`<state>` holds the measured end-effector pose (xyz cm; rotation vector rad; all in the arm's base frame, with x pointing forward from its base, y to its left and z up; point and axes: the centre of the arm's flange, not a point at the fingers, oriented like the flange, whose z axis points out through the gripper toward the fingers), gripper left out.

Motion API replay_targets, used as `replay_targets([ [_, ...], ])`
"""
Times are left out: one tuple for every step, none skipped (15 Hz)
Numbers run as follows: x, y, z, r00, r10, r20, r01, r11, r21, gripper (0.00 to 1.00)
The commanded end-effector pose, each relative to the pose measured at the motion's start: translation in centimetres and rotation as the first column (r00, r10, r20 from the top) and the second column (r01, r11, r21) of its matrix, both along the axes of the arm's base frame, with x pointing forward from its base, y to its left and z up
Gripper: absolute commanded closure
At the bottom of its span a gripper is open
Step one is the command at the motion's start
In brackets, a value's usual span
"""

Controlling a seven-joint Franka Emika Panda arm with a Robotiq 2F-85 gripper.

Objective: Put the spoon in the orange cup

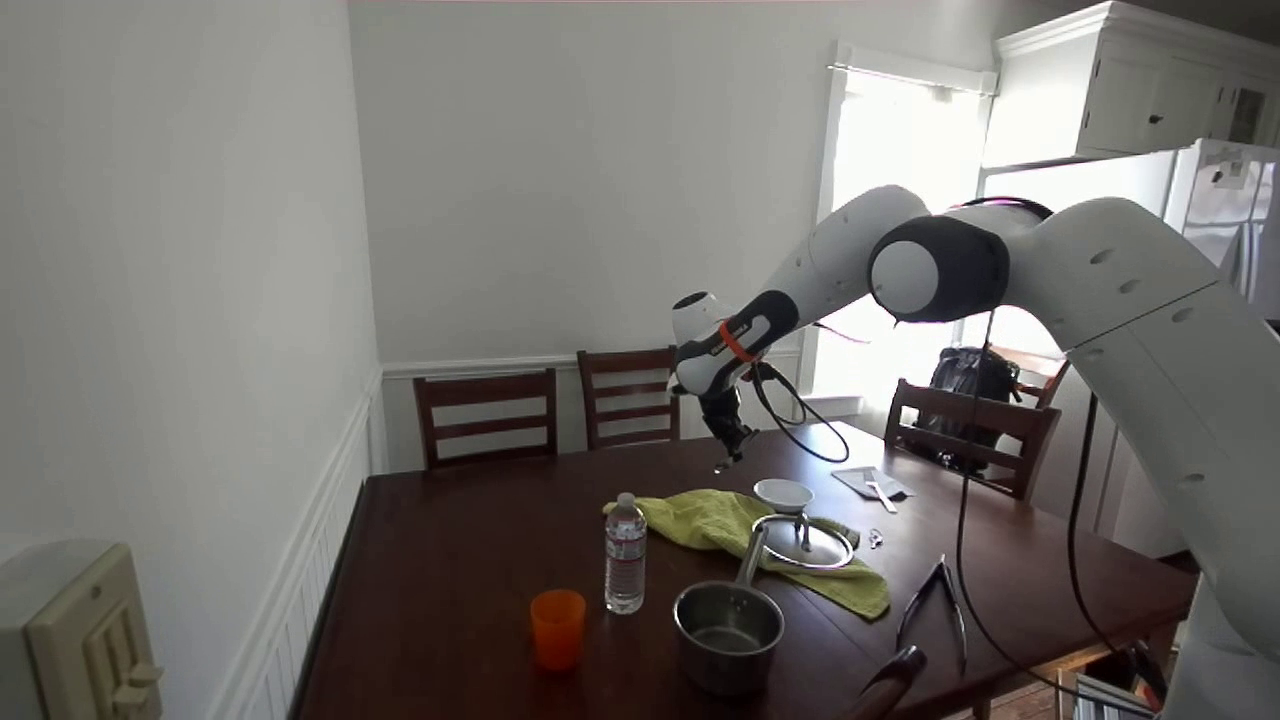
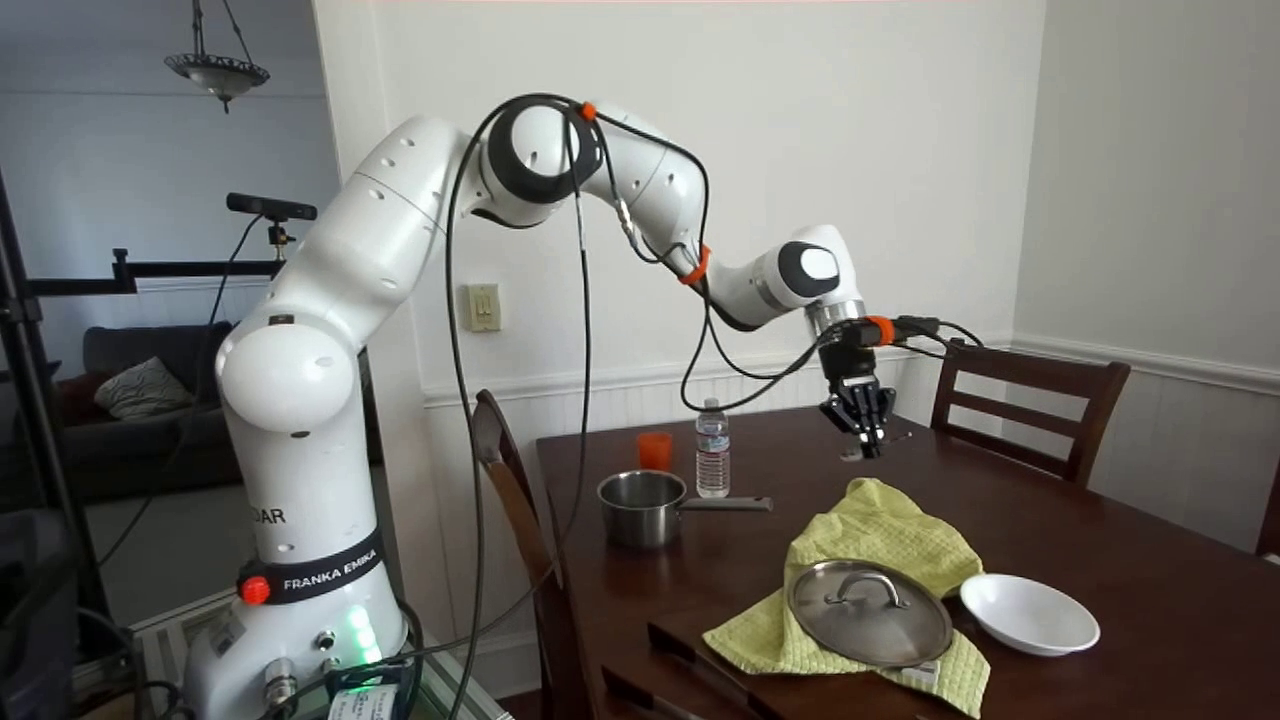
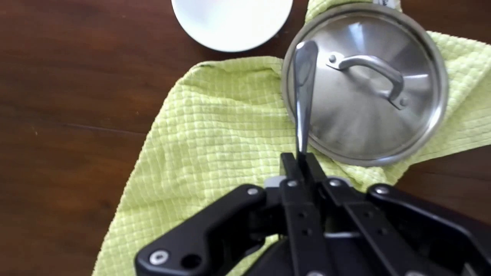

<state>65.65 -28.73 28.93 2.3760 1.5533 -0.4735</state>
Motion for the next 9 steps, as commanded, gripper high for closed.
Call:
replay_targets([
  [-3.7,7.7,4.1,0.990,0.111,-0.086,-0.123,0.981,-0.148,0.98],
  [-4.7,8.7,5.3,0.983,0.165,-0.085,-0.179,0.967,-0.181,0.98],
  [-5.4,9.4,6.7,0.974,0.213,-0.076,-0.225,0.949,-0.221,0.98],
  [-0.4,8.0,3.6,0.984,0.158,-0.078,-0.168,0.973,-0.158,0.93],
  [-0.9,8.9,4.9,0.980,0.184,-0.082,-0.196,0.964,-0.182,0.93],
  [-1.5,9.4,5.9,0.977,0.196,-0.082,-0.209,0.959,-0.191,0.93],
  [-2.1,9.4,6.4,0.976,0.200,-0.082,-0.212,0.958,-0.194,0.93],
  [-2.5,9.3,6.6,0.976,0.200,-0.083,-0.213,0.958,-0.194,0.93],
  [-2.7,9.2,6.5,0.976,0.200,-0.085,-0.213,0.957,-0.194,0.93],
])
